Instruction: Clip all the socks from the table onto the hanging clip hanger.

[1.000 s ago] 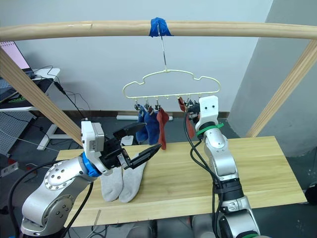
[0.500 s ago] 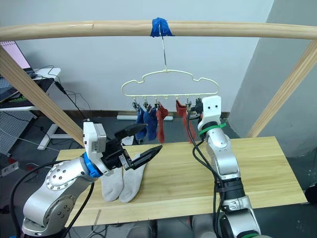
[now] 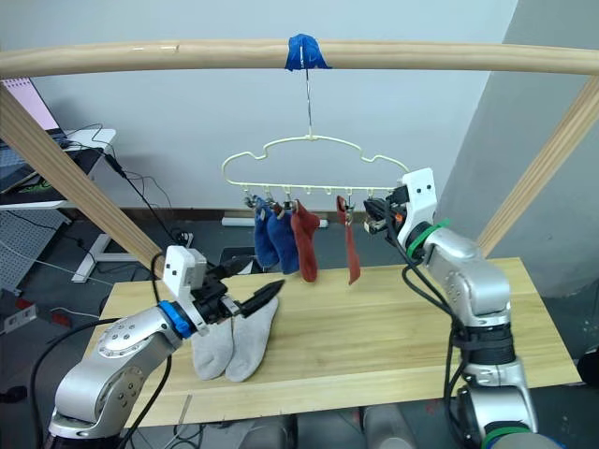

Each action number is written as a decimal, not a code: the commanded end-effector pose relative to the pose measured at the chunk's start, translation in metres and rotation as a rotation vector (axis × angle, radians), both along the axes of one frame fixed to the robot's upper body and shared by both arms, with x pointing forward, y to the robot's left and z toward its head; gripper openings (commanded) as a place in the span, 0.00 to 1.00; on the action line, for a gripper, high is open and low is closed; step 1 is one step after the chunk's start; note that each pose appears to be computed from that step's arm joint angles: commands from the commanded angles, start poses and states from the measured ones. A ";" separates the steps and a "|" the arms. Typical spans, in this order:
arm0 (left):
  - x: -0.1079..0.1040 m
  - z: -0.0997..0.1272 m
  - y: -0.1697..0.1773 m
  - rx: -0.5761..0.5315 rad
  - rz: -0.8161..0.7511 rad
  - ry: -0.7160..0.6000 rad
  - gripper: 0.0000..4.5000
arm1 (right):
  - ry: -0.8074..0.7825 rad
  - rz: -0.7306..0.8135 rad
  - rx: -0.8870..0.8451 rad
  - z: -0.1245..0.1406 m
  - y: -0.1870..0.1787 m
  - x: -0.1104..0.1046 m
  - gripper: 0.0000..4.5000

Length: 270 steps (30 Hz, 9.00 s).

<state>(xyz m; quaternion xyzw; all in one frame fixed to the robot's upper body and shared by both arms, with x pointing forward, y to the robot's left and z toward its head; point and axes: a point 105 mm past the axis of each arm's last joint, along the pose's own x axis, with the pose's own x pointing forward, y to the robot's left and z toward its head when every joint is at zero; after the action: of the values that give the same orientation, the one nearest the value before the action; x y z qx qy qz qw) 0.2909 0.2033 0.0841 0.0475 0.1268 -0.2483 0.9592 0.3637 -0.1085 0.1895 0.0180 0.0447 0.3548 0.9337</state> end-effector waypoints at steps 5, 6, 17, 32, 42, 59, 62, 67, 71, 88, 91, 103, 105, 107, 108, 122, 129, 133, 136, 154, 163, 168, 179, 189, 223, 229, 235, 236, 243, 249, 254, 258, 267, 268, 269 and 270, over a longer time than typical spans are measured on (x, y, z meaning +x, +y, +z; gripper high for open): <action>0.005 -0.041 0.066 0.191 0.160 0.112 1.00 | 0.006 0.103 0.025 0.017 0.007 -0.012 0.00; 0.005 -0.043 0.059 0.180 0.121 0.116 1.00 | 0.009 0.105 0.021 0.016 0.008 -0.012 0.00; 0.014 -0.069 0.011 0.260 -0.129 0.123 1.00 | 0.003 0.075 0.004 0.020 0.004 -0.009 0.00; 0.018 -0.118 0.002 0.382 -0.252 0.250 0.74 | -0.008 0.020 0.003 0.025 -0.006 -0.010 0.00; 0.017 -0.109 -0.015 0.335 -0.319 0.193 0.19 | -0.009 0.007 0.004 0.024 -0.006 -0.010 0.00; -0.004 0.030 -0.114 -0.062 -0.707 -0.167 0.00 | 0.186 0.050 0.156 0.022 -0.021 -0.009 0.00; -0.003 0.048 -0.126 -0.068 -0.738 -0.220 0.00 | 0.290 0.082 0.230 0.020 -0.018 -0.013 0.00; 0.005 0.052 -0.134 -0.078 -0.694 -0.241 0.00 | 0.368 0.103 0.317 0.023 -0.009 -0.016 0.00; 0.008 0.058 -0.149 -0.116 -0.690 -0.259 0.00 | 0.401 0.112 0.390 0.027 0.002 -0.019 0.00; 0.011 0.047 -0.159 -0.087 -0.711 -0.235 0.00 | 0.430 0.136 0.462 0.039 0.010 -0.025 0.00; 0.014 0.053 -0.165 -0.105 -0.707 -0.261 0.00 | 0.431 0.138 0.453 0.039 0.011 -0.027 0.00; 0.018 0.065 -0.170 -0.134 -0.712 -0.297 0.00 | 0.445 0.138 0.448 0.036 0.014 -0.028 0.00; 0.020 0.069 -0.169 -0.144 -0.703 -0.304 0.00 | 0.447 0.144 0.446 0.035 0.016 -0.029 0.00; 0.022 0.068 -0.169 -0.134 -0.700 -0.297 0.00 | 0.452 0.148 0.452 0.034 0.018 -0.029 0.00; 0.022 0.068 -0.169 -0.131 -0.700 -0.300 0.00 | 0.454 0.152 0.450 0.034 0.018 -0.030 0.00; 0.023 0.073 -0.171 -0.145 -0.706 -0.327 0.00 | 0.452 0.175 0.440 0.032 0.021 -0.034 0.43; 0.023 0.073 -0.173 -0.141 -0.716 -0.327 0.00 | 0.437 0.150 0.437 0.032 0.010 -0.035 0.95; 0.026 0.073 -0.175 -0.131 -0.715 -0.332 0.00 | 0.382 0.057 0.263 0.016 -0.024 -0.055 1.00; 0.027 0.071 -0.176 -0.128 -0.720 -0.329 0.08 | 0.356 0.005 0.194 0.004 -0.039 -0.068 1.00; 0.014 0.074 -0.134 -0.114 -0.732 -0.318 0.99 | -0.120 -0.297 0.024 -0.006 -0.031 -0.070 1.00; -0.026 0.109 -0.088 -0.159 -0.676 -0.345 1.00 | -0.329 -0.341 -0.028 0.001 -0.008 -0.058 0.96; -0.034 0.113 -0.085 -0.145 -0.626 -0.355 1.00 | -0.342 -0.387 -0.033 -0.002 -0.009 -0.047 0.63; -0.044 0.119 -0.092 -0.175 -0.559 -0.370 1.00 | -0.365 -0.463 -0.025 -0.002 -0.005 -0.026 0.38; -0.042 0.121 -0.093 -0.167 -0.549 -0.378 1.00 | -0.376 -0.502 -0.027 -0.002 -0.002 -0.014 0.38; -0.039 0.123 -0.096 -0.160 -0.559 -0.393 1.00 | -0.350 -0.556 0.003 -0.001 0.006 0.012 0.38; -0.039 0.123 -0.096 -0.160 -0.560 -0.393 1.00 | -0.357 -0.553 0.010 0.002 0.010 0.015 0.38; -0.041 0.123 -0.096 -0.165 -0.560 -0.396 1.00 | -0.362 -0.547 0.013 0.003 0.014 0.016 0.38; -0.042 0.124 -0.096 -0.174 -0.562 -0.401 1.00 | -0.363 -0.547 0.014 0.003 0.015 0.016 0.38; -0.041 0.130 -0.095 -0.184 -0.565 -0.434 1.00 | -0.364 -0.552 0.021 0.004 0.016 0.017 0.38; -0.041 0.128 -0.094 -0.178 -0.559 -0.428 1.00 | -0.360 -0.560 0.019 0.003 0.015 0.018 0.38; -0.041 0.126 -0.094 -0.174 -0.554 -0.422 1.00 | -0.356 -0.574 -0.001 0.001 0.011 0.020 0.38; -0.040 0.126 -0.094 -0.174 -0.550 -0.423 1.00 | -0.351 -0.577 -0.002 0.000 0.011 0.021 0.38; -0.040 0.126 -0.094 -0.176 -0.547 -0.421 1.00 | -0.350 -0.580 -0.002 0.000 0.011 0.022 0.38; -0.039 0.126 -0.094 -0.175 -0.546 -0.422 1.00 | -0.350 -0.580 -0.002 0.000 0.011 0.022 0.38; -0.039 0.127 -0.095 -0.177 -0.545 -0.423 1.00 | -0.349 -0.581 0.000 0.000 0.011 0.022 0.38; -0.039 0.127 -0.095 -0.178 -0.544 -0.425 1.00 | -0.349 -0.582 0.000 0.000 0.011 0.022 0.38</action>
<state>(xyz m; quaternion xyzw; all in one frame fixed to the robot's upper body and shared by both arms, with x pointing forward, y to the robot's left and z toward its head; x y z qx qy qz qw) 0.2548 0.1099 0.2012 0.0383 -0.0920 -0.4893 0.8664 0.3865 -0.0980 0.1733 -0.0346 -0.0944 0.0735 0.9922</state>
